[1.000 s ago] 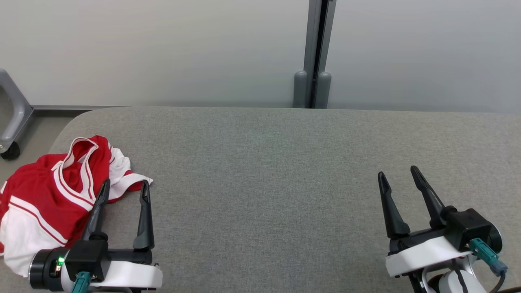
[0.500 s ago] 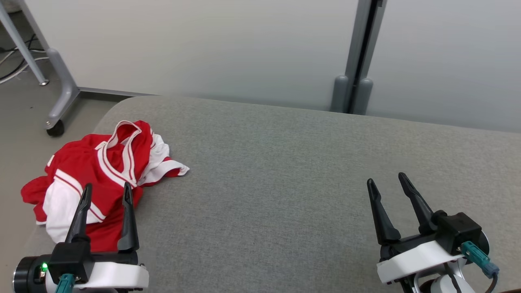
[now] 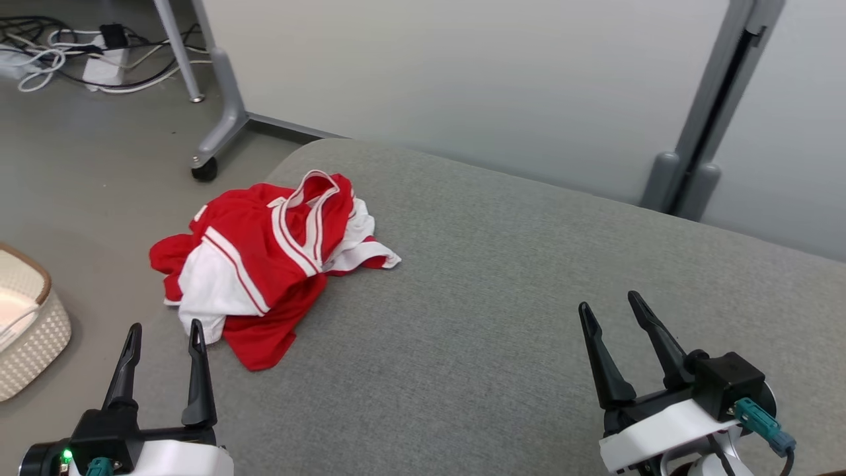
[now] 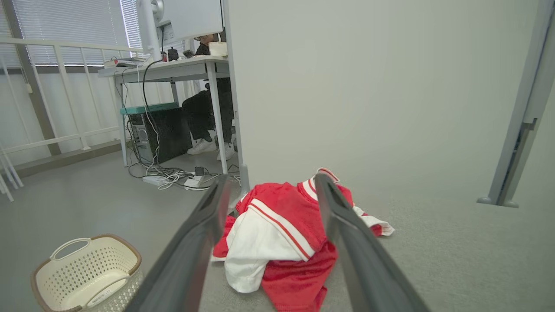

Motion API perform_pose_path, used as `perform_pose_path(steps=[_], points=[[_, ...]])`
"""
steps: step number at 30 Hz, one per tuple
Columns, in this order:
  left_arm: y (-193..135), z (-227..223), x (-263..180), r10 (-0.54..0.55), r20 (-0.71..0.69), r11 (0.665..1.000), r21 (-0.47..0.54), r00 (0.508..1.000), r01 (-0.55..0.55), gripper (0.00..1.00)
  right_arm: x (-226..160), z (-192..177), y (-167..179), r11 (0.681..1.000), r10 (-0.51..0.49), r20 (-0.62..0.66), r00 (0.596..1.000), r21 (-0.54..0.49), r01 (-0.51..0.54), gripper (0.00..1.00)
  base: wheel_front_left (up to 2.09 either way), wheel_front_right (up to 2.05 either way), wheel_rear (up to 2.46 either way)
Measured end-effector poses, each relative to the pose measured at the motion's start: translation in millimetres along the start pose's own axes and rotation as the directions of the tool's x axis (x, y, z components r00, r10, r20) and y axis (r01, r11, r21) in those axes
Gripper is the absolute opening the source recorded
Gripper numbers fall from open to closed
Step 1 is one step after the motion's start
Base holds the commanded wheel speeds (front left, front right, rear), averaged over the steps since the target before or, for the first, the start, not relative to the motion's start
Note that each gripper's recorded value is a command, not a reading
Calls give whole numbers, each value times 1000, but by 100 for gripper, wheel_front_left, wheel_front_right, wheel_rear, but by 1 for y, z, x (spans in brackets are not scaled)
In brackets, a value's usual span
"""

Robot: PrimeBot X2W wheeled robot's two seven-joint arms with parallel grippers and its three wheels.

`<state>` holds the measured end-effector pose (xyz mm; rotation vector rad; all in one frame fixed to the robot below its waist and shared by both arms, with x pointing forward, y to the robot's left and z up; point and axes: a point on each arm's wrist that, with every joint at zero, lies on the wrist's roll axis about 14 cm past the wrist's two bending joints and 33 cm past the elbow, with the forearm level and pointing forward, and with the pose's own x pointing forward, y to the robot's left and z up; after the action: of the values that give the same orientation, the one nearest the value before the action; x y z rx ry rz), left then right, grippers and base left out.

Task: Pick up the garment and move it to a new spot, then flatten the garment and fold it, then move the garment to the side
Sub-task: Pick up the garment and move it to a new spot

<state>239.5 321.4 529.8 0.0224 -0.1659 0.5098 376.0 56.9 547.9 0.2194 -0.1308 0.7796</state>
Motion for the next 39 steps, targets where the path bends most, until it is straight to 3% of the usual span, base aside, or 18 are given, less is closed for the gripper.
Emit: perform_pose_path(steps=[7, 15, 23, 39], points=[[32, -1, -17, 96, -7, 995, 4, 995, -96, 100, 14, -6, 29, 995, 94, -13, 995, 17, -94, 100, 0, 0, 0], [39, -1, -19, 122, -10, 993, -3, 992, -122, 100, 19, -9, 33, 993, 119, -20, 993, 21, -119, 100, 0, 0, 0], [44, -20, -19, 124, -73, 985, -108, 990, -131, 100, 18, -1, 30, 994, 103, 3, 995, 26, -103, 100, 0, 0, 0], [41, -8, 113, -48, -291, 991, -135, 956, 8, 100, 21, 22, -31, 1000, 9, 92, 996, -14, -7, 100, 0, 0, 0]])
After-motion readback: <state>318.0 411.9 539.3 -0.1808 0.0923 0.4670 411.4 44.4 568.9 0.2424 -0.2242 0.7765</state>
